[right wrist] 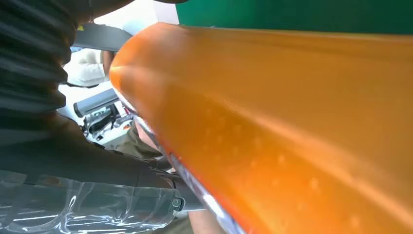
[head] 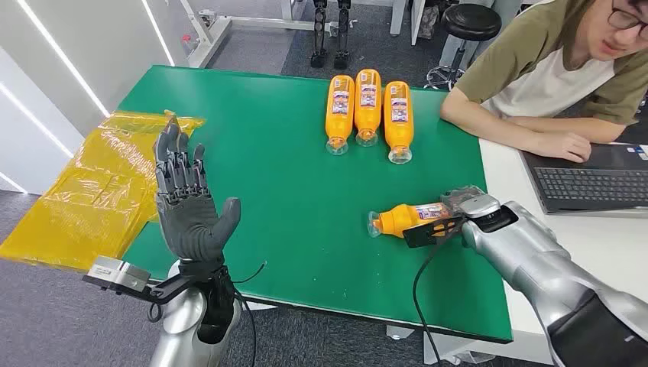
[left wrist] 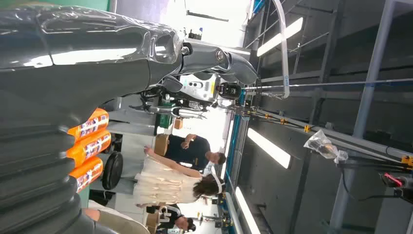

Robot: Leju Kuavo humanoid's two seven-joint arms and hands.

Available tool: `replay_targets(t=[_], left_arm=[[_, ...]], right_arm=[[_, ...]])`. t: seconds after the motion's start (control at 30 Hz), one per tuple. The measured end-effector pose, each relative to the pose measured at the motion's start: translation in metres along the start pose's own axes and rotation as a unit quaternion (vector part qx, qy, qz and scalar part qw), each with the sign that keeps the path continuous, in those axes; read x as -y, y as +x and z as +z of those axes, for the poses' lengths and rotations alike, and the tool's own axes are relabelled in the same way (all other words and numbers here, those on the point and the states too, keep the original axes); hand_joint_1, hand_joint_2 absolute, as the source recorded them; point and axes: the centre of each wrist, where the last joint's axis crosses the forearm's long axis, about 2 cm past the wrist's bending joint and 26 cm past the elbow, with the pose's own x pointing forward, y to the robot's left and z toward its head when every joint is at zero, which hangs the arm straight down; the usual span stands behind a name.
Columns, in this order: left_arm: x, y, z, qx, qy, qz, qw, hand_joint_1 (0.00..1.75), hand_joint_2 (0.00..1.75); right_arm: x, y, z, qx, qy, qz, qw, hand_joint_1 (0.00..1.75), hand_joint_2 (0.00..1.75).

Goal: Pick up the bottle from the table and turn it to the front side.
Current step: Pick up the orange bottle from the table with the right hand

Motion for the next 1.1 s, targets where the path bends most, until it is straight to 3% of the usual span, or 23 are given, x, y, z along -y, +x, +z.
replay_targets(t=[0.13, 0.17, 0.27, 0.3, 0.33, 0.6, 0.73, 0.93, 1.0, 1.07, 1.1], left_arm=[[-0.002, 0.000, 0.000, 0.000, 0.004, -0.002, 1.000, 0.00, 1.75], [-0.002, 0.000, -0.001, 0.000, 0.005, -0.003, 1.000, 0.00, 1.75], [-0.003, -0.001, -0.001, 0.000, 0.007, -0.005, 1.000, 0.00, 1.75], [-0.003, -0.001, -0.001, 0.000, 0.008, -0.005, 1.000, 0.00, 1.75], [-0.003, -0.001, -0.001, 0.000, 0.008, -0.005, 1.000, 0.00, 1.75], [-0.004, -0.001, -0.001, 0.000, 0.012, -0.011, 1.000, 0.00, 1.75], [-0.004, -0.001, -0.001, 0.000, 0.013, -0.016, 1.000, 0.00, 1.75], [-0.003, -0.004, 0.001, -0.003, 0.006, -0.043, 0.999, 0.00, 1.75], [0.000, -0.009, 0.004, -0.013, -0.004, -0.045, 0.999, 0.00, 1.75], [0.004, -0.015, 0.007, -0.029, -0.020, -0.037, 0.999, 0.00, 1.75], [0.007, -0.019, 0.010, -0.039, -0.034, -0.025, 0.998, 0.00, 1.75]], right_arm=[[-0.004, -0.003, -0.001, 0.002, 0.011, -0.013, 1.000, 0.00, 1.75], [-0.006, -0.004, -0.001, 0.002, 0.014, -0.016, 1.000, 0.17, 1.75], [-0.008, -0.005, -0.002, 0.004, 0.017, -0.024, 1.000, 1.41, 1.75], [-0.009, -0.005, -0.002, 0.006, 0.014, -0.025, 1.000, 1.68, 1.75], [-0.010, -0.005, -0.002, 0.009, 0.010, -0.025, 1.000, 1.74, 1.75], [-0.026, 0.017, -0.012, 0.011, -0.115, -0.049, 0.992, 1.75, 1.75], [-0.042, 0.042, -0.018, 0.034, -0.235, -0.110, 0.965, 1.75, 1.75], [-0.064, 0.089, -0.018, 0.080, -0.436, -0.249, 0.861, 1.75, 1.75], [-0.068, 0.103, -0.014, 0.092, -0.491, -0.274, 0.822, 1.55, 1.75], [-0.071, 0.115, -0.008, 0.111, -0.533, -0.293, 0.786, 1.47, 1.75], [-0.073, 0.120, -0.004, 0.122, -0.551, -0.304, 0.767, 1.56, 1.75]])
